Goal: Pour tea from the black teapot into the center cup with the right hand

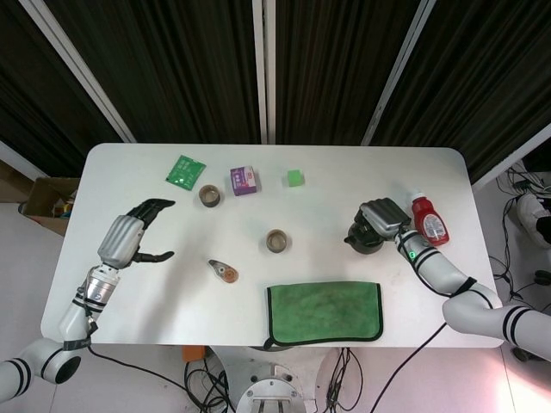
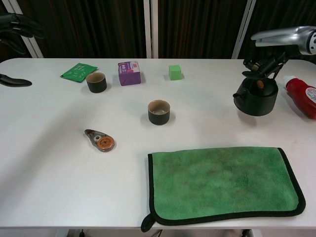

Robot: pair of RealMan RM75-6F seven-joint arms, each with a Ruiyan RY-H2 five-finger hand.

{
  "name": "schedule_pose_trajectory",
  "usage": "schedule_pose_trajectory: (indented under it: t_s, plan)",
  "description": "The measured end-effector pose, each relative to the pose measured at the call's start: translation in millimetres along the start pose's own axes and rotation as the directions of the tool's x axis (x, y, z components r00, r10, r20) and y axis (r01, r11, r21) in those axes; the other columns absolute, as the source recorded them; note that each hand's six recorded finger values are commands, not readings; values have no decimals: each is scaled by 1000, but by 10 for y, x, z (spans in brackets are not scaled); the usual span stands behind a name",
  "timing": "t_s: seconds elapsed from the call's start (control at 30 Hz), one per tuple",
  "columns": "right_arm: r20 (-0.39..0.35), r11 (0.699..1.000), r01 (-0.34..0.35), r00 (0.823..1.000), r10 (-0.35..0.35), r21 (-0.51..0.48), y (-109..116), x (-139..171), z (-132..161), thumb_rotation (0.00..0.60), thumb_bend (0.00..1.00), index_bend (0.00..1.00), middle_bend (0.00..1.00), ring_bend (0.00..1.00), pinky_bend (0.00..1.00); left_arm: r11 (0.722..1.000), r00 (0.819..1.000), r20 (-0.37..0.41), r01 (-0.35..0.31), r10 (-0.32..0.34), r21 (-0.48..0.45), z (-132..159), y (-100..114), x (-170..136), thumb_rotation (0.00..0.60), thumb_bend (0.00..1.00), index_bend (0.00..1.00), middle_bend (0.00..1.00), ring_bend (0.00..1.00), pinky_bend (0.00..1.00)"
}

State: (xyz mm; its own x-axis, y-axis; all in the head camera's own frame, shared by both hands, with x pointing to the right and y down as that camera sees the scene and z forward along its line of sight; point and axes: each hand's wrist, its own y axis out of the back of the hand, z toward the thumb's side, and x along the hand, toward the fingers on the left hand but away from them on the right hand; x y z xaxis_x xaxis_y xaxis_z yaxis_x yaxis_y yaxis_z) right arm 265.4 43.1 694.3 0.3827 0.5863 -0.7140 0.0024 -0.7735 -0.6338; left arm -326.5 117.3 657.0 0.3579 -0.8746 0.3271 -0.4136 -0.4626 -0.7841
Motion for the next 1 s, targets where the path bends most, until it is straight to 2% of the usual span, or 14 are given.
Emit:
schedule_pose_trajectory:
  t_s: [0.5, 1.0]
  plan:
    - [-108, 996, -11, 994, 20, 83, 156, -489, 703, 566, 820, 955, 933, 774, 488, 1000, 1000, -12, -20, 20, -21, -94, 52, -37, 600, 64, 171, 184, 164, 303]
    - [-143, 982, -35, 988, 62, 186, 109, -841, 1171, 565, 829, 964, 936, 774, 488, 998, 999, -16, -46, 46, -38, -165, 132, -69, 600, 63, 171, 183, 163, 303]
